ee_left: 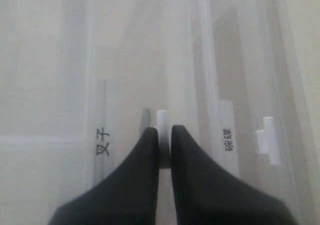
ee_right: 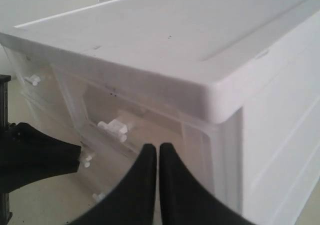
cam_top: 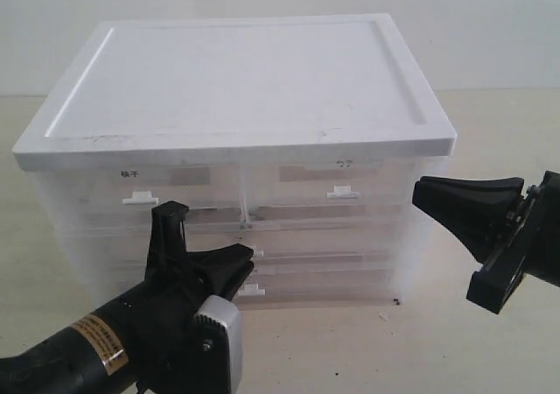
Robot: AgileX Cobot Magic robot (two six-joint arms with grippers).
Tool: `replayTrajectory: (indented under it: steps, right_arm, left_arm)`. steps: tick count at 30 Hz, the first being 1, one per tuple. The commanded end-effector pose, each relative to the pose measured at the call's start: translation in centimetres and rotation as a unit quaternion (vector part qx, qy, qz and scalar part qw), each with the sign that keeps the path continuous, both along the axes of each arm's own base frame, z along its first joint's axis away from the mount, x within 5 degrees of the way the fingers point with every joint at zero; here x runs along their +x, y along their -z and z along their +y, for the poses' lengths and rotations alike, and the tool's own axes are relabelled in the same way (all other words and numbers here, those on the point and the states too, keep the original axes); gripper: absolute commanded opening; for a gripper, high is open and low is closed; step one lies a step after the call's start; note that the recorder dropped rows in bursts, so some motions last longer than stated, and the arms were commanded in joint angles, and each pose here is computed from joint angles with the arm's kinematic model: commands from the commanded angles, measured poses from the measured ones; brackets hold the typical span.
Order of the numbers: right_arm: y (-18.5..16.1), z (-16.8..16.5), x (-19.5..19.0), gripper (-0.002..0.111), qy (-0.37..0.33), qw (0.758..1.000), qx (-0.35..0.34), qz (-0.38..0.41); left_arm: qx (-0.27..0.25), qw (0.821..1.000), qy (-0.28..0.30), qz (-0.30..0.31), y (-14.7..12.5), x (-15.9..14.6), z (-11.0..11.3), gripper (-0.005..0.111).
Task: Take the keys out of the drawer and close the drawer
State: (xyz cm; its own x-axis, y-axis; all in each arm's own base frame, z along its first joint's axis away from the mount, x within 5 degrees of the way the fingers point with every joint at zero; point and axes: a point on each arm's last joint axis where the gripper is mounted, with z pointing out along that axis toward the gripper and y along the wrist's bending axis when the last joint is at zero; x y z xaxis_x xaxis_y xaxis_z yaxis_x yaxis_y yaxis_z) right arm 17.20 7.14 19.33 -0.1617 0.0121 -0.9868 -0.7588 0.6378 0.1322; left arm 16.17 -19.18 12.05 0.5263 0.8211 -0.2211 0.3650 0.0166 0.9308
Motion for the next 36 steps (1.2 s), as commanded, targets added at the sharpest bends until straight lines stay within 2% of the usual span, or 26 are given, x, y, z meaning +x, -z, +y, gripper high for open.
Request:
replayTrajectory:
  steps: [1,4,6,16,19,23,27,31,33,36]
  right_arm:
    - [-0.1,0.0,0.1,0.000,-0.002,1.000,-0.003,-0.007]
    - [-0.1,0.0,0.1,0.000,-0.002,1.000,-0.004,-0.006]
    - [0.0,0.0,0.1,0.000,0.000,1.000,-0.008,-0.003]
    - [0.1,-0.1,0.1,0.000,0.001,1.000,-0.008,-0.002]
    - [0.1,-0.1,0.1,0.000,0.001,1.000,-0.008,-0.002]
    - [0.1,-0.1,0.1,0.000,0.001,1.000,-0.008,-0.002]
    - [0.1,-0.1,0.1,0.000,0.001,1.000,-0.008,-0.002]
    - [0.1,-0.1,0.1,0.000,0.001,1.000,-0.008,-0.002]
    - [0.1,-0.1,0.1,0.000,0.001,1.000,-0.008,-0.002]
    - [0.1,-0.1,0.1,0.000,0.001,1.000,-0.008,-0.001]
  left_arm:
    - [0.046,0.999,-0.018,0.013,0.7,-1.9,-0.2,0.004]
    - [0.044,0.999,-0.022,0.004,0.6,-2.8,-0.6,0.004]
    - [0.043,0.999,0.011,0.003,0.5,-4.3,-1.5,0.004]
    - [0.063,0.998,-0.001,0.004,0.7,-6.7,-1.8,0.004]
    - [0.057,0.998,0.016,-0.004,0.6,-7.6,-2.2,0.004]
    - [-0.013,0.999,0.031,-0.025,-0.4,-8.9,-2.9,0.004]
    - [-0.100,0.994,0.010,0.038,-0.8,-9.2,-3.0,0.009]
    - [-0.227,0.967,-0.032,0.112,-2.3,-9.1,-2.9,0.027]
    - [-0.266,0.955,-0.037,0.123,-3.5,-9.0,-2.9,0.033]
    - [-0.298,0.939,-0.049,0.165,-5.1,-9.1,-3.1,0.034]
